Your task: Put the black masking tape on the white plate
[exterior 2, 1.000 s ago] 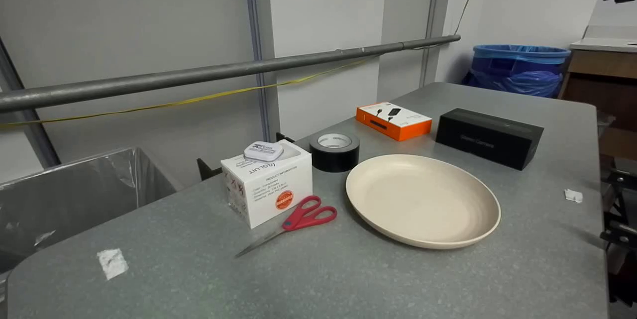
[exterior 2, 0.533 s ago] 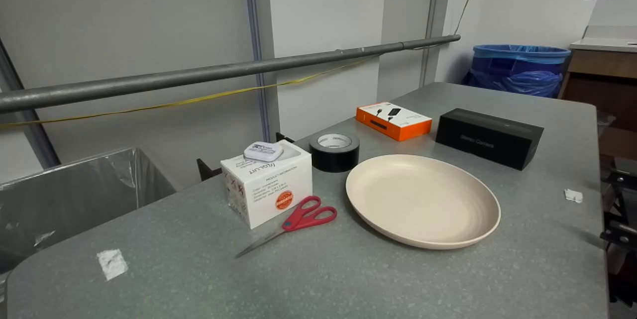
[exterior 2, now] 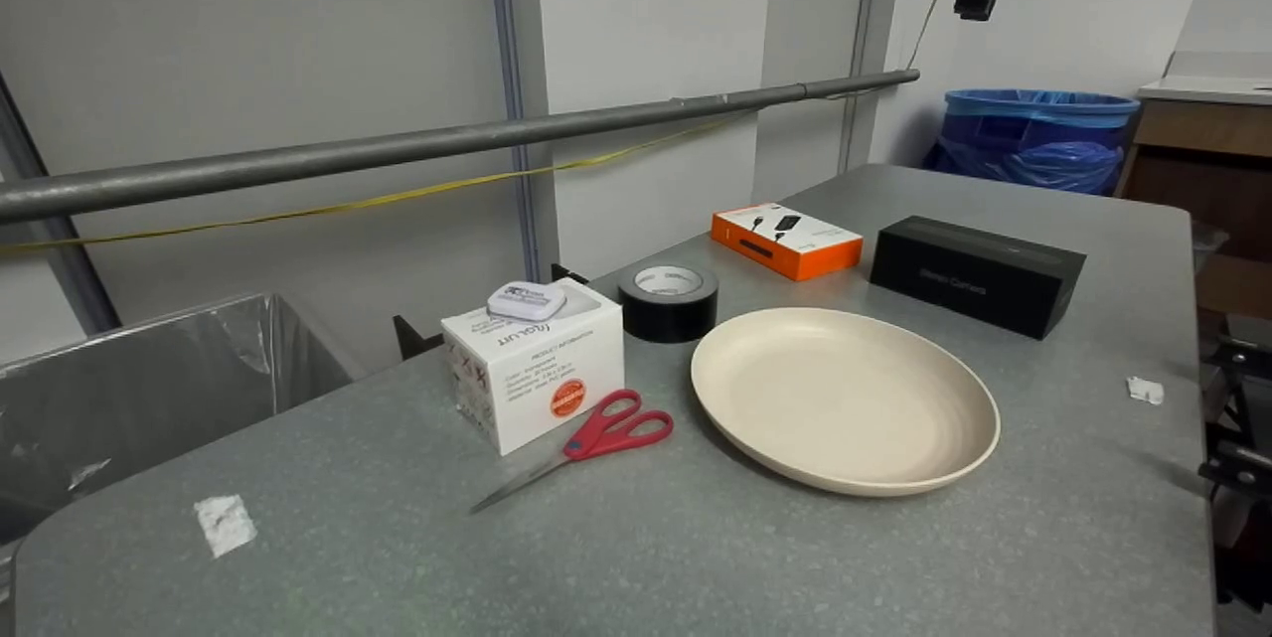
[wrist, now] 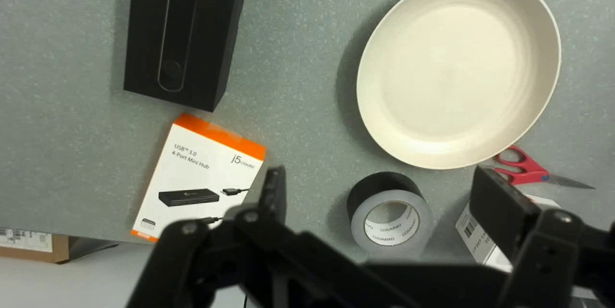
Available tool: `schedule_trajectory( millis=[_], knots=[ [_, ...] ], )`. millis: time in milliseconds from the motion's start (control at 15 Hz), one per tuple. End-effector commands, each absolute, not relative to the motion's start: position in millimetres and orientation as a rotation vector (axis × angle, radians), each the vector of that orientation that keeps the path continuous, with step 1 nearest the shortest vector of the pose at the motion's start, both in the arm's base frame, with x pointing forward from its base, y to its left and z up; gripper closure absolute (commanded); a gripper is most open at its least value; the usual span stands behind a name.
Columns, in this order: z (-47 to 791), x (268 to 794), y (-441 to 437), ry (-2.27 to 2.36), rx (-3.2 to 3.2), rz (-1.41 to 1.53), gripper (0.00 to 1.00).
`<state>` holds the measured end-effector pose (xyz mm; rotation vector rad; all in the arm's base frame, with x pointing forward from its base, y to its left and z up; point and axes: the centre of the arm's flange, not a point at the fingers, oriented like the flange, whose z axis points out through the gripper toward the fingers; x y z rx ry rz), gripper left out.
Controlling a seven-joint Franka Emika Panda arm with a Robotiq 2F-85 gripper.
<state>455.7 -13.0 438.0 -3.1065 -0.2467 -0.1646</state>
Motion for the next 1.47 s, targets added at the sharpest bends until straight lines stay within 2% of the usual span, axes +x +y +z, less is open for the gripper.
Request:
schedule_trajectory(
  millis=[0, 333, 933, 1267, 1333, 1400],
  knots=[
    [437.6, 454.5, -15.2, -0.240, -3.106, -0.163, 0.00],
    [440.4, 456.1, -18.5, -0.221, -3.104, -0.177, 0.00],
    [356.0, 611.7, 27.3, 0.030, -3.015, -0.212, 0.00],
    [295.6, 681.4, 50.7, 0.160, -3.045, -0.087, 0.00],
    [303.9, 630.8, 38.7, 0.105, -3.029, -0.132, 0.00],
    [293.4, 641.7, 41.8, 0.122, -3.033, -0.123, 0.00]
  ],
)
